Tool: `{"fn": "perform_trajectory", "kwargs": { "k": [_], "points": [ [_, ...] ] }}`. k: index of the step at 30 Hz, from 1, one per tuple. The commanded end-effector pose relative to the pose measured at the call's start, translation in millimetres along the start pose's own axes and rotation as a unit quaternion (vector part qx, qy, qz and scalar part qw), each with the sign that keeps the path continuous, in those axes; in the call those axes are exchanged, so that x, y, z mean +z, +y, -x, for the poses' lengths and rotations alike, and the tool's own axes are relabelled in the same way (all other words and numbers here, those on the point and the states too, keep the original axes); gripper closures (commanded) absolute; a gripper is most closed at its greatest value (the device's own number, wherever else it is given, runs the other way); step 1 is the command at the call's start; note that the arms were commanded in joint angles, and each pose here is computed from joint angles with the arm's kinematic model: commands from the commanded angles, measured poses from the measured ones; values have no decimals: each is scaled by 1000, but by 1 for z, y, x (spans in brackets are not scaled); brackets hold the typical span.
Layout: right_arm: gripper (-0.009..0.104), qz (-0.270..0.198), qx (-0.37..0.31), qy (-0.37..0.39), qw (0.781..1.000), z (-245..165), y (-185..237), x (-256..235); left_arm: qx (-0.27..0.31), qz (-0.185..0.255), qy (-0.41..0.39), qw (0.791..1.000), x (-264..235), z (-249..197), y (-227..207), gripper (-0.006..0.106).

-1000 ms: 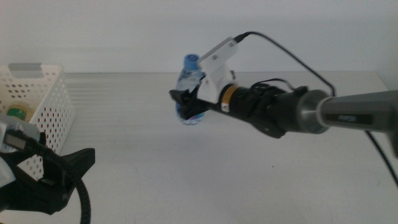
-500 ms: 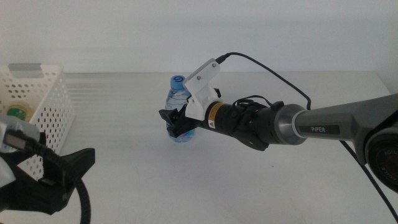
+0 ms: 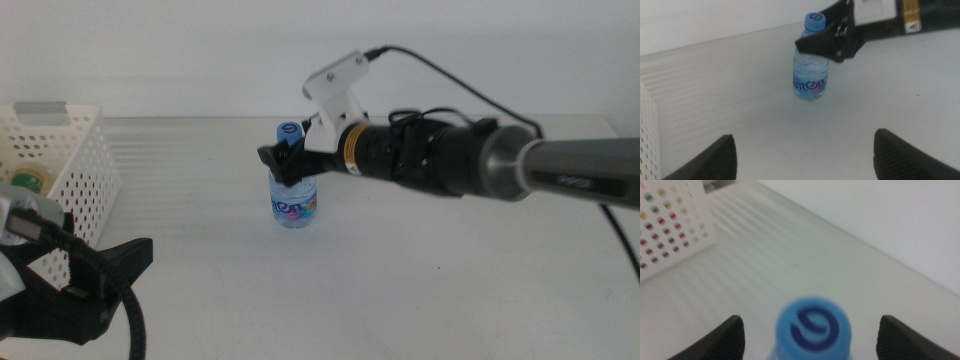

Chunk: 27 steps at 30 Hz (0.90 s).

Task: Use arms to grab the bottles and put them into the dustbin to the left of the table.

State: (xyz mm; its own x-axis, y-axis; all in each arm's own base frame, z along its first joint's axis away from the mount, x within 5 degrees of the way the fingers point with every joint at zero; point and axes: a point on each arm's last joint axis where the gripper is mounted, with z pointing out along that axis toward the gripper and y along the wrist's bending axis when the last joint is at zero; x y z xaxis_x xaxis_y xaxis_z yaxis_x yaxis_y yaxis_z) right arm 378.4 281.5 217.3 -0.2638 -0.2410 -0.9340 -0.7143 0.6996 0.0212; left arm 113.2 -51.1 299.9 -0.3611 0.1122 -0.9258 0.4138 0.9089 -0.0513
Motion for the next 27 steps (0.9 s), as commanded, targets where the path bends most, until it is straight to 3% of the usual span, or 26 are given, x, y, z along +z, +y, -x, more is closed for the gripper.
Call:
{"fn": "perform_trajectory", "kwargs": {
  "k": [1, 11, 27],
  "points": [
    [18, 24, -15, -65, 997, 53, 8, -31, -7, 2, -52, 999, -5, 16, 0, 10],
    [20, 85, -37, -28, 995, 80, 30, -102, -7, 2, -52, 999, -5, 16, 0, 10],
    [20, 83, -17, -90, 992, 94, 53, -224, -7, 2, -52, 999, -5, 16, 0, 10]
  ]
}}
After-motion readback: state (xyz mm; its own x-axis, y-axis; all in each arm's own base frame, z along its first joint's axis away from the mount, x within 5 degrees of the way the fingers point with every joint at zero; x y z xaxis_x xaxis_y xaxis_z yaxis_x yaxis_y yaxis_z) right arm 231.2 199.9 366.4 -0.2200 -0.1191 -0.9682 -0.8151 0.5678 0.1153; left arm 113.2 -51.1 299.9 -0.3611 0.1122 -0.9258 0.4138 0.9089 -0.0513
